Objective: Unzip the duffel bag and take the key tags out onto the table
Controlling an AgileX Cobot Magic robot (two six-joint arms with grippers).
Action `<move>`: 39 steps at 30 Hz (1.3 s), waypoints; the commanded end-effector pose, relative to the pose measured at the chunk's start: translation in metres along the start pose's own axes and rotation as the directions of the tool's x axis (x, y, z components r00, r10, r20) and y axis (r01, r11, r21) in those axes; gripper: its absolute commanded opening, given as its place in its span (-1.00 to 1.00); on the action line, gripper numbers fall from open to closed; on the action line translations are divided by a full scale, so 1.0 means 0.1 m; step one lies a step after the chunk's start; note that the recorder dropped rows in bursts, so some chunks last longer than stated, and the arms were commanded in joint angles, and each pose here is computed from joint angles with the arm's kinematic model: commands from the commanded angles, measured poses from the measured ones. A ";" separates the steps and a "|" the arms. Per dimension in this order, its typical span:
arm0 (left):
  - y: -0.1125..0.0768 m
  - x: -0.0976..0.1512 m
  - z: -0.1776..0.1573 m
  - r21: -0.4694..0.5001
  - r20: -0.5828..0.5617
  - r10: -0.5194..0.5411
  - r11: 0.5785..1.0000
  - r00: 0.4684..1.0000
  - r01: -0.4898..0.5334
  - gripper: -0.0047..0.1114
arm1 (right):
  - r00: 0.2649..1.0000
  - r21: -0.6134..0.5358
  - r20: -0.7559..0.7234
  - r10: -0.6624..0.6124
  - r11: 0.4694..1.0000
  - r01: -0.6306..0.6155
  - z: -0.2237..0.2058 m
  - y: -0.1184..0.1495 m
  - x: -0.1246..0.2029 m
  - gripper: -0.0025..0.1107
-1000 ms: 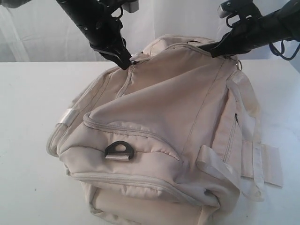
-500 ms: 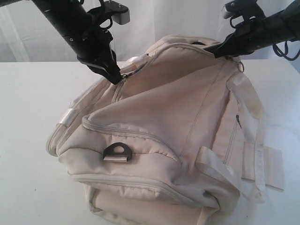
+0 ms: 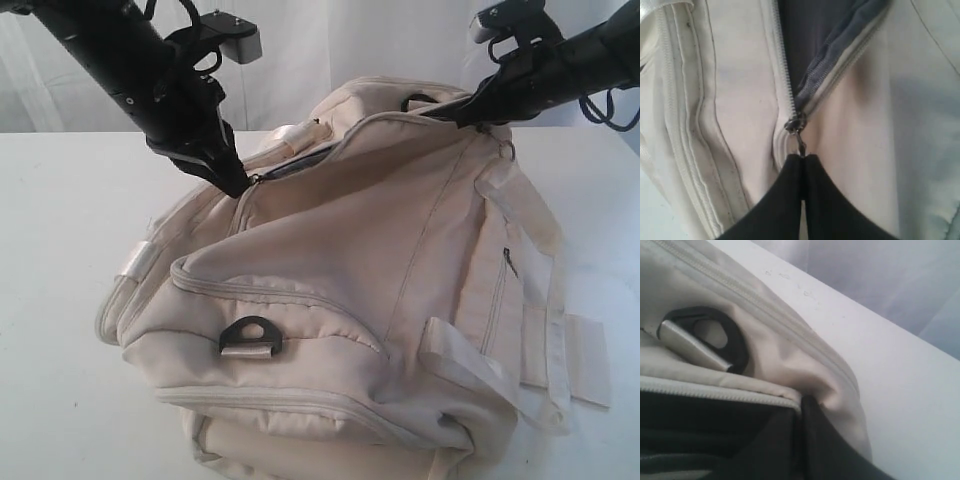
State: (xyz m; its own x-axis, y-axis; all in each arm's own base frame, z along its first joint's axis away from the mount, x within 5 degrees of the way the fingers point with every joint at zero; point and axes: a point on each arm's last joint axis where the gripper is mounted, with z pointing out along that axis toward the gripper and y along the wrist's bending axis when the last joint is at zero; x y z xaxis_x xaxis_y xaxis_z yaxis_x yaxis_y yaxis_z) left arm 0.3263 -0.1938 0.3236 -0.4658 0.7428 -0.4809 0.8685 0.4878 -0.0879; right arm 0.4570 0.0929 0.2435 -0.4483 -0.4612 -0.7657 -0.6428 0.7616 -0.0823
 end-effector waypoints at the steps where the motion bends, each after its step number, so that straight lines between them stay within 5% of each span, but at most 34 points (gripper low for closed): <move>1: -0.10 0.26 -0.11 0.099 -0.215 0.026 0.995 0.976 -0.005 -0.92 | 0.999 0.192 0.037 -0.036 0.981 0.028 -0.17 -0.35 0.02 -0.64; 6: -0.06 0.21 -0.09 0.062 -0.167 0.022 0.998 0.986 -0.012 -0.92 | 0.993 0.141 0.034 -0.110 0.984 0.104 -0.30 -0.24 -0.09 -0.10; 23: -0.06 0.10 -0.08 0.062 -0.046 -0.007 0.998 0.999 0.010 -0.92 | 0.914 0.075 0.165 -0.370 0.929 0.363 -0.89 0.43 -0.69 -0.06; 26: -0.07 0.10 -0.08 0.064 -0.046 -0.008 0.998 0.999 0.011 -0.92 | 0.905 -0.026 0.153 -0.397 0.914 0.405 -0.88 0.52 -0.65 0.03; 28: -0.07 0.10 -0.08 0.066 -0.044 -0.005 0.998 0.999 0.008 -0.92 | 0.799 -0.194 0.226 -0.557 0.778 0.598 -0.89 0.78 -0.63 0.07; 29: -0.07 0.10 -0.08 0.067 -0.043 -0.006 0.998 0.999 0.009 -0.92 | 0.705 -0.263 0.320 -0.633 0.656 0.708 -0.92 0.97 -0.64 0.07; 33: -0.07 0.10 -0.08 0.067 -0.043 -0.006 0.998 0.999 0.009 -0.92 | 0.650 -0.320 0.396 -0.649 0.566 0.760 -0.89 1.31 -0.69 0.07; 39: -0.07 0.10 -0.08 0.069 -0.044 0.003 0.998 0.999 0.000 -0.92 | 0.651 -0.377 0.396 -0.647 0.532 0.758 -0.71 1.42 -0.62 0.07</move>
State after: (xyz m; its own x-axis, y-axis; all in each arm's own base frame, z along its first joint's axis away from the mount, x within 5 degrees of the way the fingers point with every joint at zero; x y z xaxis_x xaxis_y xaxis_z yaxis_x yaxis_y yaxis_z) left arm 0.3245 -0.1880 0.3227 -0.4668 0.7506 -0.4676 0.8704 0.4835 -0.0926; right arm 0.3492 0.1956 0.3328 0.3745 -0.6140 -0.6948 -0.9076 -0.0896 -0.4101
